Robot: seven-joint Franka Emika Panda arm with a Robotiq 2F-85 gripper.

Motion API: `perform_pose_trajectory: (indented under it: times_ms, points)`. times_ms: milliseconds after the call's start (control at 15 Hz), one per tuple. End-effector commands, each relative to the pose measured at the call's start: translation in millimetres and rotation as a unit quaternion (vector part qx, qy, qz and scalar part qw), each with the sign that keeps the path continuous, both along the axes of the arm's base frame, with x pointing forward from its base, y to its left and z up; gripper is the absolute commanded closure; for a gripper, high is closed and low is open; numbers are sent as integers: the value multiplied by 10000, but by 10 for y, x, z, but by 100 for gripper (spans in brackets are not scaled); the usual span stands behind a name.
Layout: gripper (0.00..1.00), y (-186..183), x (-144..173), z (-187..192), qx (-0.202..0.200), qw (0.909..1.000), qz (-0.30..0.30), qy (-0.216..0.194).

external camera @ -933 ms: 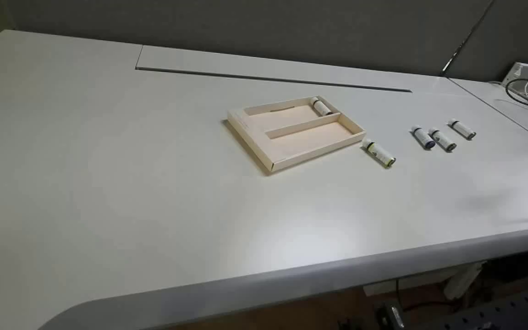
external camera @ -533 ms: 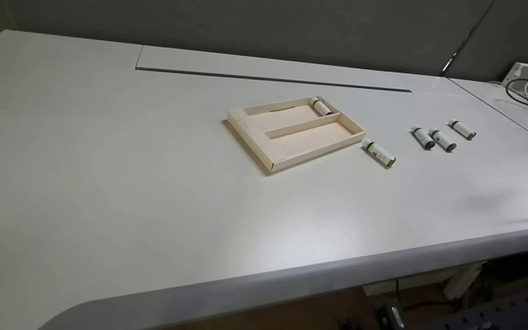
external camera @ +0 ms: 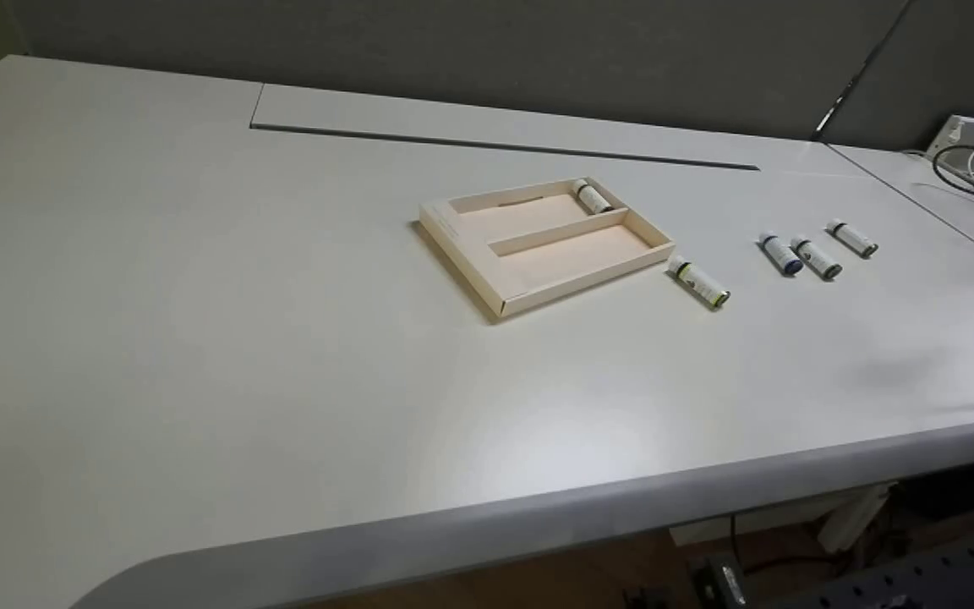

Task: Pick up the objects and put them in the box

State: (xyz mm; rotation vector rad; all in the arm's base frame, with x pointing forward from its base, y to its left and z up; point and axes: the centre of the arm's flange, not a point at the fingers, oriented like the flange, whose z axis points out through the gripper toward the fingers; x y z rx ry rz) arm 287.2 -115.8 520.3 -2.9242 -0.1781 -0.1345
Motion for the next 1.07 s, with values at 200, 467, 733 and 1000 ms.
perform_pose_trajectory:
  times_ms: [200, 467, 733, 1000]
  points:
    - [0, 661, 591, -882, -477, 9963, 646, -302]
    - [0, 1060, 754, -1681, -1012, 9871, 989, -755]
    - [0, 1219, 1137, -2313, -1351, 9847, 841, -706]
    - [0, 1207, 1057, -2463, -1394, 9863, 808, -342]
